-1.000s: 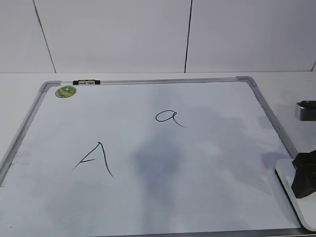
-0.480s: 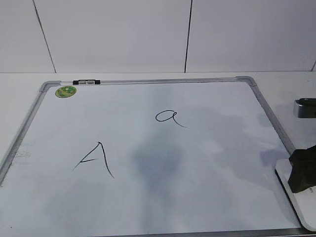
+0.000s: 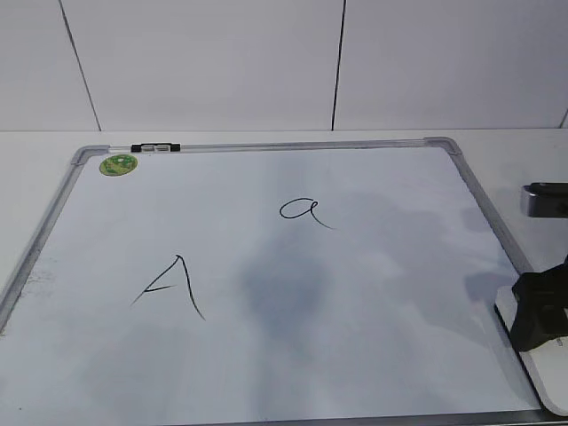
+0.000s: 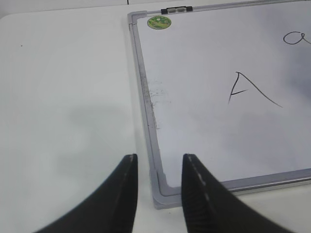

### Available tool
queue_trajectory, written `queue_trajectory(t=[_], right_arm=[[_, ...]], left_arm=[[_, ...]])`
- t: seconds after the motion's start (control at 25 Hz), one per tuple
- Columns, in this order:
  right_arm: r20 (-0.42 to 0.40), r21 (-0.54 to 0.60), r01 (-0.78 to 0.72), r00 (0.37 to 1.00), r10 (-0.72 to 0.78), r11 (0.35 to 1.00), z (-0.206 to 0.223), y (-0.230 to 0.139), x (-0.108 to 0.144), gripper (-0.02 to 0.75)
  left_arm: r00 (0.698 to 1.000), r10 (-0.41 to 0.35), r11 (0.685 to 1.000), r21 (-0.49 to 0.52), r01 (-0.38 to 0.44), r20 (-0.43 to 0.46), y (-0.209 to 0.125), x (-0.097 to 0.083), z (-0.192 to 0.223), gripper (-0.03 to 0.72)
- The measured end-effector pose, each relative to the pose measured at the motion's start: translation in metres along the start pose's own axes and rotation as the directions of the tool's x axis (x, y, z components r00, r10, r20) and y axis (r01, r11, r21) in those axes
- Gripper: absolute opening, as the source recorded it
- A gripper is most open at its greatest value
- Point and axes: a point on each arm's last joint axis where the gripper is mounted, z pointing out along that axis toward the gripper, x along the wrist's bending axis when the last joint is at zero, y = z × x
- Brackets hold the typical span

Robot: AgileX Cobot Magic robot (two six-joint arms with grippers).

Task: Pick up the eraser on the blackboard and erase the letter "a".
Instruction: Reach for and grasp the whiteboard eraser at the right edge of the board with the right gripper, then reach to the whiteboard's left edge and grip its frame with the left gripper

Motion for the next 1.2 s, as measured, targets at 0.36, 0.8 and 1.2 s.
queue_trajectory(t=[0.36,0.8,1.2], right_arm=[[-0.002,0.032,-0.004,1.000,0.004,0.999,0.009,0.002,0.000,0.627],[-0.002,0.031,-0.006,1.000,0.006,1.000,0.012,0.003,-0.001,0.594],[-0.004,0.034,-0.007,1.000,0.008,0.999,0.013,0.004,-0.001,0.546]], left_arm=[[1.000,0.000,1.000,0.000,0.000,0.000,0.000,0.000,0.000,0.239],[1.000,0.000,1.000,0.000,0.000,0.000,0.000,0.000,0.000,0.239],[1.000,0.000,1.000,0.000,0.000,0.000,0.000,0.000,0.000,0.239]])
